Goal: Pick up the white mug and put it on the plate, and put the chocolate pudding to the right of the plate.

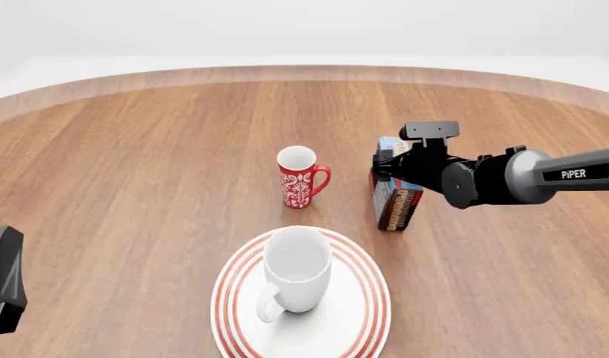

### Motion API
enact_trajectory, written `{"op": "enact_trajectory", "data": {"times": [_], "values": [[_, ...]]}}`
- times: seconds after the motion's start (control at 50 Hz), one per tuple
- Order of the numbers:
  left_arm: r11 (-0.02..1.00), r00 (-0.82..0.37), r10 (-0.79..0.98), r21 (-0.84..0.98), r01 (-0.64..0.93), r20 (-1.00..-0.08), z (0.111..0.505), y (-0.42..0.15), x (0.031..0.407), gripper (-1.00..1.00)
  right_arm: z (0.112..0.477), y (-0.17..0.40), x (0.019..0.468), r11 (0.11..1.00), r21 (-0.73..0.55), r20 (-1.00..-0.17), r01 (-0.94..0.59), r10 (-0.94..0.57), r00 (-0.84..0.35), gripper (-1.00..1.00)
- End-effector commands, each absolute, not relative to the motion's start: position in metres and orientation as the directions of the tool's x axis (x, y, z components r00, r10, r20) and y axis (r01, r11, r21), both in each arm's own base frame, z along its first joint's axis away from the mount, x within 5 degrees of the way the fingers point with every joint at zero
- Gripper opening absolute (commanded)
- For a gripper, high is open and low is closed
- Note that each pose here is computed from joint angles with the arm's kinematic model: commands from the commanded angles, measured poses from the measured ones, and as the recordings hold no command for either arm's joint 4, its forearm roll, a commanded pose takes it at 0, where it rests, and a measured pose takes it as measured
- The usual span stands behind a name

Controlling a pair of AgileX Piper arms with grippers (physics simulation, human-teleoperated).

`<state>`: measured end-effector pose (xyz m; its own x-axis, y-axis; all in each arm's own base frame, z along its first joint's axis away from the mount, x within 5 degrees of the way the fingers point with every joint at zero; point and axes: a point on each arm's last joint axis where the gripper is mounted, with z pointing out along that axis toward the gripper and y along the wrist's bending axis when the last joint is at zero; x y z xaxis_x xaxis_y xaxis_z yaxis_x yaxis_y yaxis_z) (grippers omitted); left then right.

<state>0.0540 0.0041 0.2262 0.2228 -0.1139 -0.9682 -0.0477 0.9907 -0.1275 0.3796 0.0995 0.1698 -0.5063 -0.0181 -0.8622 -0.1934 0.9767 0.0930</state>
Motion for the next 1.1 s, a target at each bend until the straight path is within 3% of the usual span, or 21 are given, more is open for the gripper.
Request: {"op": "enact_trajectory", "data": {"times": [0.02,0.16,0.18,1.1], "values": [[0.991,0.223,-0.114,-0.128,-0.048,-0.968,0.226,0.004,0.054,1.00,0.142,0.089,0.378,0.977,0.030,-0.822,-0.210,-0.096,-0.562,1.00],[0.990,0.225,-0.124,-0.137,-0.044,-0.966,0.226,0.004,0.054,1.00,0.143,0.095,0.377,0.975,0.044,-0.824,-0.216,-0.087,-0.560,1.00],[0.990,0.225,-0.123,-0.137,-0.044,-0.966,0.226,0.004,0.054,1.00,0.143,0.088,0.377,0.978,0.032,-0.823,-0.207,-0.092,-0.561,-1.00],[0.989,0.226,-0.123,-0.137,-0.047,-0.966,0.226,0.004,0.054,1.00,0.199,0.077,0.351,0.981,0.055,-0.879,-0.184,-0.040,-0.475,-1.00]]}}
